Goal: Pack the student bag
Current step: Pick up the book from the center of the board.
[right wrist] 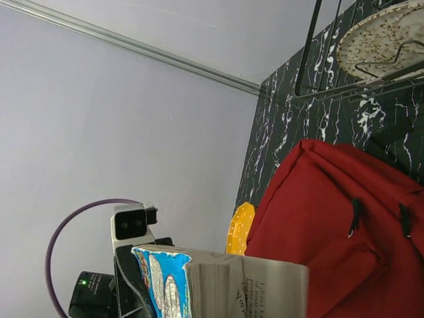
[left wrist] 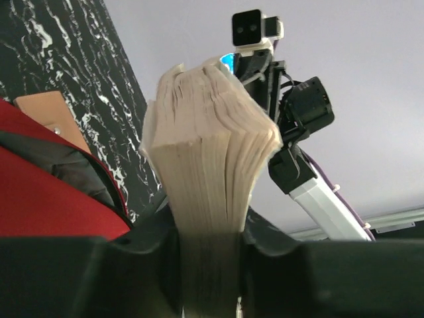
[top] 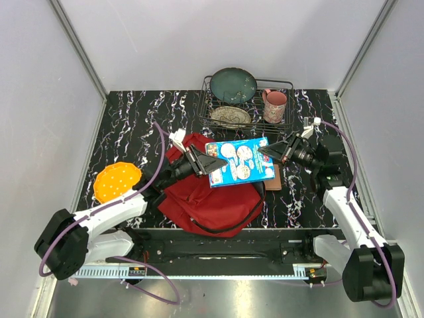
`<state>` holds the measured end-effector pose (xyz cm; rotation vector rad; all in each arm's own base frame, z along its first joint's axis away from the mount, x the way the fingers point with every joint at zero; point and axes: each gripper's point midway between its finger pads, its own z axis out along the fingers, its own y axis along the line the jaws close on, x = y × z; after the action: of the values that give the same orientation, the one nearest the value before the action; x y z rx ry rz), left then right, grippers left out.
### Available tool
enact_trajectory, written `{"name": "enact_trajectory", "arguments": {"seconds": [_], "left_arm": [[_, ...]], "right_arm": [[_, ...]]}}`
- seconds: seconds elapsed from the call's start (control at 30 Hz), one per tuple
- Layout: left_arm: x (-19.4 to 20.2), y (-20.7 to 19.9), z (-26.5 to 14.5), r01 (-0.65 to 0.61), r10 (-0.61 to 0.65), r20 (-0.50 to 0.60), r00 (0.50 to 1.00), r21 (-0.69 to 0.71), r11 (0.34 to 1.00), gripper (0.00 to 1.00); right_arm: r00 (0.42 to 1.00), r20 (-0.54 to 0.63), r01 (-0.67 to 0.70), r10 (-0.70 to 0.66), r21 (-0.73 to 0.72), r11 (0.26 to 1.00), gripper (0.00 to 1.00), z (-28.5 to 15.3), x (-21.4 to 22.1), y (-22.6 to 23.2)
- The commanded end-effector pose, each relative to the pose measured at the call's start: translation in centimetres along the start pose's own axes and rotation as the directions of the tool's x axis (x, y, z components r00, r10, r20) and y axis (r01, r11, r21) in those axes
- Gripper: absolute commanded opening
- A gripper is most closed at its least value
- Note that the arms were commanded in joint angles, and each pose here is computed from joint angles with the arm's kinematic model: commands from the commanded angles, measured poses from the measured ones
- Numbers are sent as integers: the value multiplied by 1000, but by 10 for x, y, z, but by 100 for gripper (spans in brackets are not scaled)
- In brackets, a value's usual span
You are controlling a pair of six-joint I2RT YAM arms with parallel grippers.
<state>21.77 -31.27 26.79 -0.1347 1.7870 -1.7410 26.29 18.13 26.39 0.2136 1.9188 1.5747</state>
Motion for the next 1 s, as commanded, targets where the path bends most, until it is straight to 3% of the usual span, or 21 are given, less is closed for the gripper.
{"name": "enact_trajectory", "arguments": {"seconds": [0.0, 0.03, 0.07, 0.17, 0.23, 0.3, 0.4, 0.63, 0.9, 0.97], "left_arm": [[-10, -42, 3, -118, 118, 7, 993, 134, 984, 18], [-9, -40, 3, -127, 128, 4, 992, 126, 984, 5], [-10, -41, 2, -139, 139, 6, 990, 120, 983, 0], [-11, -33, -8, -181, 180, 13, 984, 62, 982, 0], [-16, -33, -14, -234, 233, 21, 972, 40, 971, 0], [-20, -33, -24, -275, 274, 25, 961, 10, 961, 0], [-26, -38, -31, -309, 309, 33, 950, -4, 951, 0], [-19, -45, -26, -321, 323, -21, 946, 52, 946, 0], [-5, -59, -17, -262, 283, -84, 955, 205, 943, 0], [-4, -63, -16, -243, 270, -84, 959, 244, 939, 0]], "right_arm": [[996, -58, 63, -67, -68, 996, 30, -1, 6, 22], [997, -67, 46, -49, -47, 998, 40, -1, 8, 17], [994, -56, 89, -91, -32, 996, 60, -2, 6, 18], [988, -9, 154, -155, 176, 972, 82, -13, -1, -7], [980, 5, 189, -198, 281, 941, 87, -24, -2, -21], [979, -12, 196, -201, 296, 935, 92, -28, 4, -25], [989, -49, 147, -139, 267, 952, 95, -29, 22, -31], [997, -67, 42, -44, -39, 998, 97, -22, 48, -7], [993, -82, 71, -79, -100, 992, 97, -14, 43, -9], [993, -117, 14, -27, -107, 994, 97, -12, 47, -14]]}}
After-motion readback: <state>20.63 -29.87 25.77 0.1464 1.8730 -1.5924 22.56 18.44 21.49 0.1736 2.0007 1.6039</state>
